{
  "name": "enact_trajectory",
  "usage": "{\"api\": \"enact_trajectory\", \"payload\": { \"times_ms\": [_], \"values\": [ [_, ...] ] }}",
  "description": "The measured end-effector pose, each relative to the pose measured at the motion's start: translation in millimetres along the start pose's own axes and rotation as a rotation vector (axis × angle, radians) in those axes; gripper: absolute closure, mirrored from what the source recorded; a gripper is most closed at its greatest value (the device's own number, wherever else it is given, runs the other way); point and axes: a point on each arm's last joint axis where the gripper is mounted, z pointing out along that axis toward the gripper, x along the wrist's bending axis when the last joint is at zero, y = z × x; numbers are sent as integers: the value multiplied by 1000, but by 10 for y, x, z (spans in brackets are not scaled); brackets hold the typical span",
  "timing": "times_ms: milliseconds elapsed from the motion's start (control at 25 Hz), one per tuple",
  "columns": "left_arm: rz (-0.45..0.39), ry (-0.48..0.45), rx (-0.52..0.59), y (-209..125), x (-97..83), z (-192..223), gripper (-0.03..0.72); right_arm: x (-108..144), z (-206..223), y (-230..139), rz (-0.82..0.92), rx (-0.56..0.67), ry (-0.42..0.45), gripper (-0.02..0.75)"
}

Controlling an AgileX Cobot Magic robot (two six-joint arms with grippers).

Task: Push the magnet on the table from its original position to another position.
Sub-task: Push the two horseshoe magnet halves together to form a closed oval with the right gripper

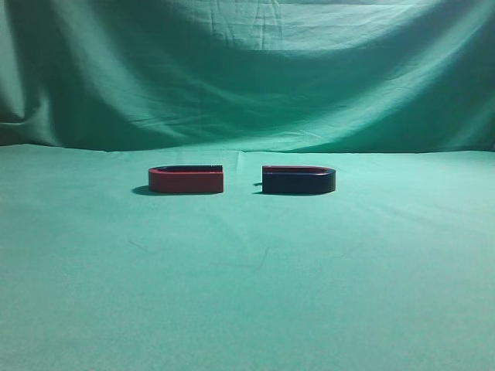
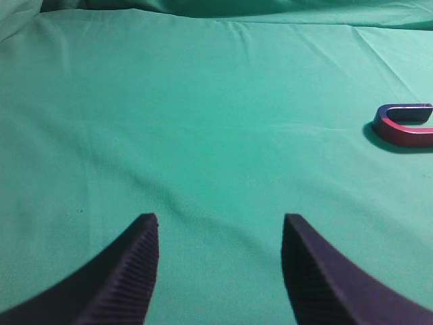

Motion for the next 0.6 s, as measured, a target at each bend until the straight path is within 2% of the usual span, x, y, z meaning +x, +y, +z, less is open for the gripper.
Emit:
{"api": "enact_trajectory", "payload": {
  "times_ms": [600],
  "values": [
    [0,0,0,0,0,0,316,0,0,0,0,0,0,738]
  ]
}}
